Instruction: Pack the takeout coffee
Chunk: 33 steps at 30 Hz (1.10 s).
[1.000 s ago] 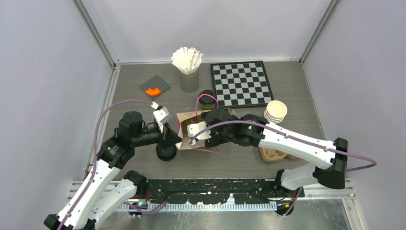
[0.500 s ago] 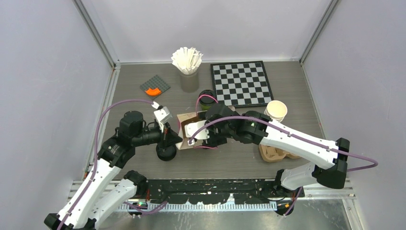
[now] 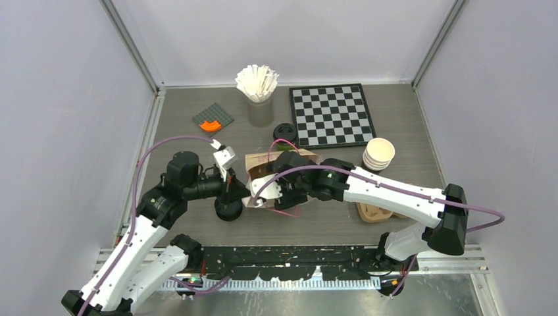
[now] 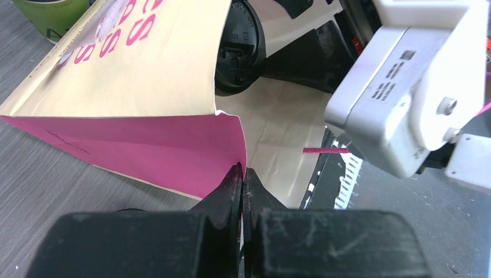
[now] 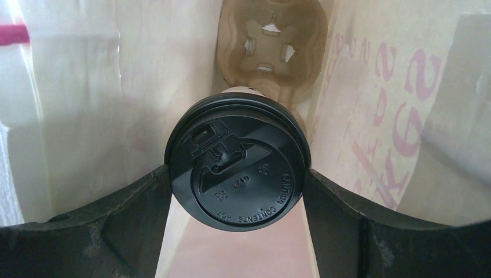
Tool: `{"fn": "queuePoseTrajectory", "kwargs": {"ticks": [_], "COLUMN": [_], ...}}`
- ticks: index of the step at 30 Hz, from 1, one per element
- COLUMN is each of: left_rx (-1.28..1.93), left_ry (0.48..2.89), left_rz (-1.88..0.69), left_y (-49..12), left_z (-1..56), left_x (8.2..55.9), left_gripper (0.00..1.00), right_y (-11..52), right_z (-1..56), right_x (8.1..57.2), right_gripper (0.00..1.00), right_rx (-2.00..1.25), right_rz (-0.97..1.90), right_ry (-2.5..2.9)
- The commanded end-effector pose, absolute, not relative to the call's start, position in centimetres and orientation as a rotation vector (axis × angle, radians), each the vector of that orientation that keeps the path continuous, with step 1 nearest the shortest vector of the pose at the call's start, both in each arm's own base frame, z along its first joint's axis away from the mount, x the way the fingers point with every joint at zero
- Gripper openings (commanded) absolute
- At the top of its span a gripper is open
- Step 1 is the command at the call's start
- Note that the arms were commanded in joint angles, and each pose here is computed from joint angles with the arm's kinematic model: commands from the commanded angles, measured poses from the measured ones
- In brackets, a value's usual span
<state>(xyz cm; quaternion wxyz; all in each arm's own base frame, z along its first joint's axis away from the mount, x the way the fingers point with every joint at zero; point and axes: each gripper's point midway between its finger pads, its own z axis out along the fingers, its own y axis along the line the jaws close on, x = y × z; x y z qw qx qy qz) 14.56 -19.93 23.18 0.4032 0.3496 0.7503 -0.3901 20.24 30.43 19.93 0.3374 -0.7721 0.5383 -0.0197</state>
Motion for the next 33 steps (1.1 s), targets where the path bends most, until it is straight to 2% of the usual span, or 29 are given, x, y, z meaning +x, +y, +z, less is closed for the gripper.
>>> {"fn": "queuePoseTrajectory", "kwargs": {"ticks": [1,11,20,33], "left_rx": [0.907,0.902,0.900,0.912], "left_ry": [1.828,1.832,1.831,1.827], "left_rz": [-1.002,-1.006,-0.998,-1.017], "left_y": [-20.2,-20.3,-20.3,-20.3], "left_z": [25.0,25.1,24.9,24.8], "left_x": [14.5,14.5,14.7,14.2], "left_gripper": [0.00,0.00,0.00,0.00], "right_y": [31.9,31.9,30.2,27.6], "right_z": [21.4,20.4,24.4,23.7], "right_x": [21.8,22.2,21.4,22.8], "right_gripper": [0.69,0.69,0.69,0.69], "right_rx": [-1.921,-1.899,-1.887,-1.884], "right_rz": [-0.096,-0.099,-0.094,-0.276], "right_ry": [1.328,1.319,1.376,1.395]}}
